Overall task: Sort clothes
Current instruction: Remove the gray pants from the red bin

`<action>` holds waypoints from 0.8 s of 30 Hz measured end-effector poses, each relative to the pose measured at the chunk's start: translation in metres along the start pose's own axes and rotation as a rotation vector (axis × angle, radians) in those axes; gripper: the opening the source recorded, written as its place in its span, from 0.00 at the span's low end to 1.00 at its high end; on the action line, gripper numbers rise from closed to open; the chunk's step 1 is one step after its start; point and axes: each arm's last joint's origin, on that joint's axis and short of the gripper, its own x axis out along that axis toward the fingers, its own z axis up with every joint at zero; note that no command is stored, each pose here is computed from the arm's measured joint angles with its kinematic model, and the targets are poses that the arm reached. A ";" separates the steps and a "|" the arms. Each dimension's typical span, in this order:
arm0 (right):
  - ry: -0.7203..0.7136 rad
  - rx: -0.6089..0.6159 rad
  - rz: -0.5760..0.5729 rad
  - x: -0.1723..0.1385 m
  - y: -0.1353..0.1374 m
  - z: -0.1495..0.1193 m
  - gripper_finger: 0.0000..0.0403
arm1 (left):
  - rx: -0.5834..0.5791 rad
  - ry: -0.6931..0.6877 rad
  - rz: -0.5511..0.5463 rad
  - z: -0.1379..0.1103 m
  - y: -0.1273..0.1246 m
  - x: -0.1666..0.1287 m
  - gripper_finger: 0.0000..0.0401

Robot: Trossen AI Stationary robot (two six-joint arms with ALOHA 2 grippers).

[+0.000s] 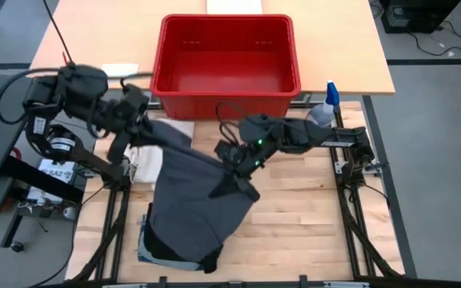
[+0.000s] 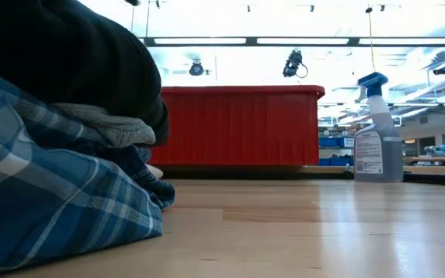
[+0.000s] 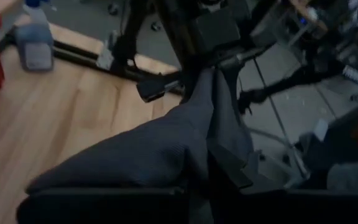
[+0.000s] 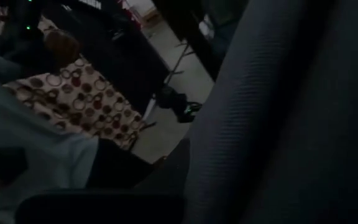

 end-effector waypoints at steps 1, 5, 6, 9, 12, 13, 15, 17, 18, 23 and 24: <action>0.008 0.010 0.006 0.008 -0.001 -0.003 0.12 | 0.007 0.020 -0.006 -0.002 -0.003 0.002 0.10; 0.053 0.064 0.038 0.036 -0.004 -0.014 0.12 | 0.025 0.112 -0.023 -0.013 -0.012 0.006 0.10; 0.068 0.083 0.045 0.043 -0.006 -0.017 0.12 | 0.025 0.134 -0.031 -0.015 -0.014 0.007 0.10; 0.084 0.144 0.061 0.066 -0.015 -0.025 0.12 | 0.021 0.207 -0.041 -0.023 -0.018 0.007 0.10; 0.038 0.216 0.083 0.090 -0.027 -0.027 0.12 | 0.017 0.252 -0.037 -0.030 -0.020 0.003 0.10; 0.009 0.233 0.105 0.099 -0.031 -0.027 0.12 | 0.025 0.242 -0.048 -0.030 -0.021 0.000 0.10; -0.063 0.278 0.152 0.117 -0.038 -0.027 0.12 | 0.045 0.233 -0.053 -0.032 -0.022 -0.006 0.10; -0.143 0.339 0.195 0.133 -0.046 -0.027 0.12 | 0.068 0.205 -0.029 -0.032 -0.020 -0.012 0.10; -0.181 0.366 0.214 0.140 -0.051 -0.028 0.12 | 0.079 0.187 -0.011 -0.033 -0.019 -0.016 0.10; -0.336 0.493 0.182 0.169 -0.066 -0.041 0.12 | 0.106 0.137 0.058 -0.033 -0.016 -0.025 0.10; -0.362 0.510 0.165 0.174 -0.067 -0.044 0.12 | 0.114 0.137 0.060 -0.033 -0.016 -0.025 0.10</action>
